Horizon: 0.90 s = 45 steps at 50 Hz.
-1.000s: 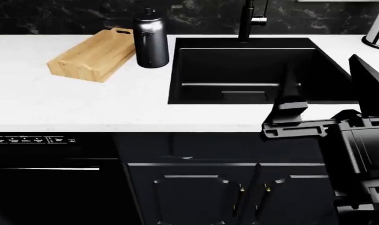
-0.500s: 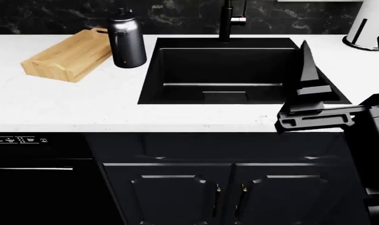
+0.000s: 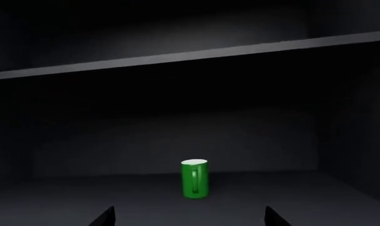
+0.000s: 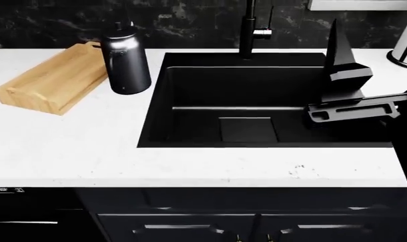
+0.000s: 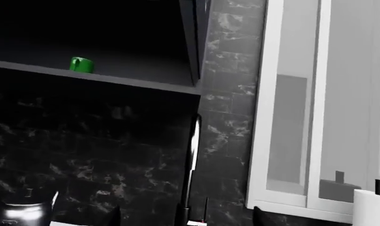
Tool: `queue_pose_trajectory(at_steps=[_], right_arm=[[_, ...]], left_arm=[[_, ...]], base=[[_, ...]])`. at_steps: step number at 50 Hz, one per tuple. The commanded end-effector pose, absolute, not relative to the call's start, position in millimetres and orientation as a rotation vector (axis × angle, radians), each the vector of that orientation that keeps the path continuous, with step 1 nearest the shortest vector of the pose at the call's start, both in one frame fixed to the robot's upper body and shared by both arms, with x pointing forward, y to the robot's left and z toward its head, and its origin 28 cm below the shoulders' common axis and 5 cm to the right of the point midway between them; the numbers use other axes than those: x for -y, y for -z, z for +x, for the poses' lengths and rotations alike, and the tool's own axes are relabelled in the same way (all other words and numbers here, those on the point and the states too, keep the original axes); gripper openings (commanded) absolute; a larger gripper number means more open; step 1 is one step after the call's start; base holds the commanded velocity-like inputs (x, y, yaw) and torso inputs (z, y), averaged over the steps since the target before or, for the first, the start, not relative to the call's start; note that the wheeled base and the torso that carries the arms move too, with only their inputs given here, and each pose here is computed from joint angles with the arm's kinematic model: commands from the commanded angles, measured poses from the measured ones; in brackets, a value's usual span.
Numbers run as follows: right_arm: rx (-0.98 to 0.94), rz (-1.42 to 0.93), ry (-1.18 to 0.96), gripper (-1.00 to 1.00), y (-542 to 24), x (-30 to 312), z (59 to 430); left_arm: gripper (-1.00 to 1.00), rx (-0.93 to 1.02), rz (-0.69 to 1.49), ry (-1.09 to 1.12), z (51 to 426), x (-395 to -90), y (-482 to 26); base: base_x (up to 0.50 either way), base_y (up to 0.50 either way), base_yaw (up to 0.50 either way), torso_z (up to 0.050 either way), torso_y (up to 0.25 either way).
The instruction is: Pick the kettle from the counter and place it on the tray. Then pick the mug from the cabinet and place it on the tray. Then close the cabinet doors.
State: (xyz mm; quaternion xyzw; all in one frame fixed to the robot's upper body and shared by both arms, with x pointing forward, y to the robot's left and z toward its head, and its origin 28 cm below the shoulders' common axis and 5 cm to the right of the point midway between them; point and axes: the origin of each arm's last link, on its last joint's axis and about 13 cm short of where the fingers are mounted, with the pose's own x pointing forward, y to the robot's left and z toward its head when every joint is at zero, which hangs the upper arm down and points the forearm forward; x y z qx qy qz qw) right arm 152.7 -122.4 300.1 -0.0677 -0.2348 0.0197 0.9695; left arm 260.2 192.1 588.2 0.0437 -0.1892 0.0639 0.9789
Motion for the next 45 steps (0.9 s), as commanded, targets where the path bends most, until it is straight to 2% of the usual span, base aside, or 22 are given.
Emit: queue_pose_trajectory(at_steps=[1, 45], right_arm=[[0.468, -0.139, -0.043, 1.00, -299.4, 121.6, 153.9], [0.452, -0.138, -0.040, 1.00, -294.0, 120.7, 158.4]], left_arm=[[1.00, 0.388, 0.085, -0.139, 259.1, -194.9, -589.1], [1.00, 0.363, 0.085, -0.169, 268.2, -203.4, -585.9]], base=[[0.50, 0.00, 0.00, 0.000, 0.000], [0.50, 0.00, 0.00, 0.000, 0.001]])
